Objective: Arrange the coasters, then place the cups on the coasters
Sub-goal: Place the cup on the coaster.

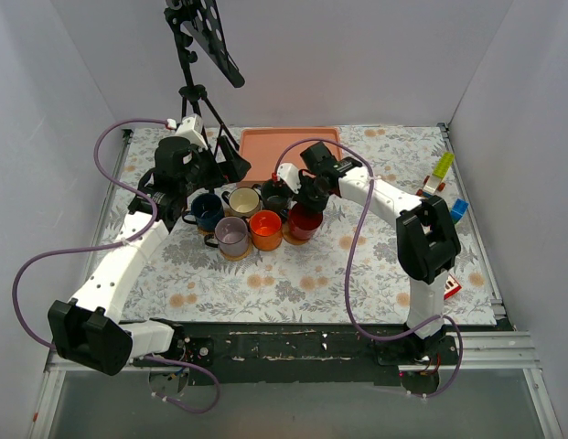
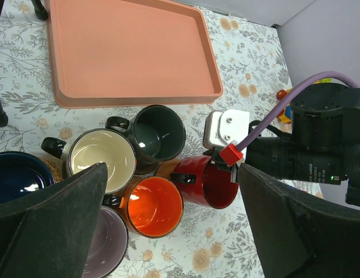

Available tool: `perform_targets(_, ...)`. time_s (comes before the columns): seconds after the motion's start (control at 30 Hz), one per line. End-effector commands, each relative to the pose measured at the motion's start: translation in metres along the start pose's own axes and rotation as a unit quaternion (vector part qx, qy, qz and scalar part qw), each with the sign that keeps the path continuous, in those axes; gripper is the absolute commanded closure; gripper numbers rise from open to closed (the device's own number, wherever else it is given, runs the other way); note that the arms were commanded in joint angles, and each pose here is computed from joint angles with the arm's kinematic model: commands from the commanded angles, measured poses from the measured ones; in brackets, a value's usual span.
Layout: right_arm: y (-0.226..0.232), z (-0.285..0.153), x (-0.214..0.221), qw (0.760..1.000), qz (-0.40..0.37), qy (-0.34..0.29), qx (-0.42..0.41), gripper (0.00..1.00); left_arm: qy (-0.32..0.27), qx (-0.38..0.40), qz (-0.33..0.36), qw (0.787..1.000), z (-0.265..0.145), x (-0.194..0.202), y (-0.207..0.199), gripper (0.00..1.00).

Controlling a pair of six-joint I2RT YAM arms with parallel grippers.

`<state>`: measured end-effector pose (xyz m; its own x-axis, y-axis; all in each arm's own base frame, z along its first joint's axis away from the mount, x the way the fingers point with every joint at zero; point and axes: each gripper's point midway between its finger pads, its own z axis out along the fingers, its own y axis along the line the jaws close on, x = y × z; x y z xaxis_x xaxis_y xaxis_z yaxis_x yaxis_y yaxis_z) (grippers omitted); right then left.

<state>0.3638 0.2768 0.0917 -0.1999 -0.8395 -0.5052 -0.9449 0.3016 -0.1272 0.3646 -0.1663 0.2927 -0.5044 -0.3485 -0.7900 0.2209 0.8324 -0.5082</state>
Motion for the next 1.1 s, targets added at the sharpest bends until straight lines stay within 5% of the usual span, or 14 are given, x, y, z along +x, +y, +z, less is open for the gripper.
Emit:
perform_targets(0.0, -0.012, -0.010, -0.034, 0.999, -0.003, -0.044, 0.022, 0.99, -0.012, -0.007, 0.009, 1.000, -0.006, -0.008, 0.001, 0.04)
perform_targets(1.07, -0.004, 0.014, -0.034, 1.000, 0.003, -0.014, 0.016, 0.99, -0.014, -0.014, 0.012, 1.000, -0.010, -0.007, 0.005, 0.04)
